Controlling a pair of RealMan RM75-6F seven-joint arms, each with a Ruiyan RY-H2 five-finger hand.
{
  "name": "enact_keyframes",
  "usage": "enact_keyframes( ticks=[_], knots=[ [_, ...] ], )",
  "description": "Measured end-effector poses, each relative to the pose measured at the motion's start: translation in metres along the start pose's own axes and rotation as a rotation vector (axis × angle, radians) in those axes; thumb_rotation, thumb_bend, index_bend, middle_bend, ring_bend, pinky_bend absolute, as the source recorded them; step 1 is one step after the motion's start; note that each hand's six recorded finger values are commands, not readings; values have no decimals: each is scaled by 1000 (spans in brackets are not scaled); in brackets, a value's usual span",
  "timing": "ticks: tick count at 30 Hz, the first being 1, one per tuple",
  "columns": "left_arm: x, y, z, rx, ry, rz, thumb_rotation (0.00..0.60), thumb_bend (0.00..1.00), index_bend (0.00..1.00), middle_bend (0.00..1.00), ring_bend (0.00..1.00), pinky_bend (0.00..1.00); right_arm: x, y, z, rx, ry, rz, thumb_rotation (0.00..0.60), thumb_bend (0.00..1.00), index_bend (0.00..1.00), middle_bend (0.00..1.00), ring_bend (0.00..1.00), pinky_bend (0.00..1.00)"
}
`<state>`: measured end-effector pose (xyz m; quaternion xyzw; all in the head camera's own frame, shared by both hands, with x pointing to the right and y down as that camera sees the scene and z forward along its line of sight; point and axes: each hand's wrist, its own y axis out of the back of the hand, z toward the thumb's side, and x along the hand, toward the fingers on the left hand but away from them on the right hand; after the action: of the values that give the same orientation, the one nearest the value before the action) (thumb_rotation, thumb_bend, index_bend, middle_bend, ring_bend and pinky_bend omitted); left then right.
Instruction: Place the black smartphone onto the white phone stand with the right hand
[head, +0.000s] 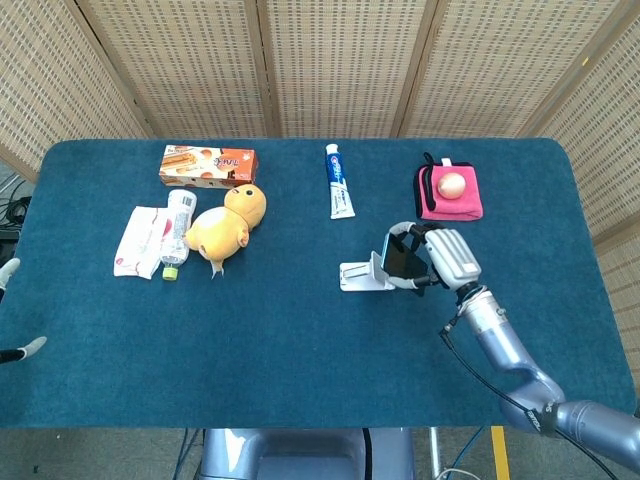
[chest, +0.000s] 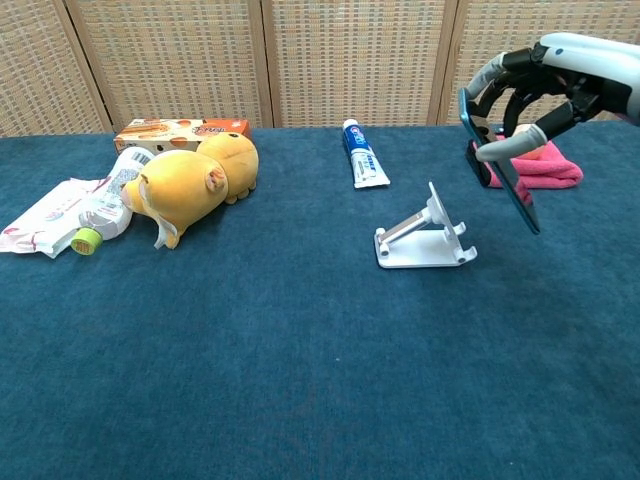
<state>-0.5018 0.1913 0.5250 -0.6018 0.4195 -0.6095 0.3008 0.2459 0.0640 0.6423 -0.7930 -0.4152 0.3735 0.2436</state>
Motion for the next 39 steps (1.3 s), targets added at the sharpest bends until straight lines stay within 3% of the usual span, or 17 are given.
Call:
enact_keyframes(
  ticks=[7,21,39],
  knots=[
    [6,-1,-1,-2,9,-16,600,0,0,0,0,0,-19,-17,-6,-33,10,13,600,362,472,583,506,282],
    [10,-2,-1,-3,17,-28,600,0,0,0,0,0,-43,-36,16,-11,114,2,600,361,472,581,506,282],
    [12,-3,0,0,18,-36,600,0,0,0,0,0,-49,-54,4,-45,101,7,600,388,472,578,506,282]
  ],
)
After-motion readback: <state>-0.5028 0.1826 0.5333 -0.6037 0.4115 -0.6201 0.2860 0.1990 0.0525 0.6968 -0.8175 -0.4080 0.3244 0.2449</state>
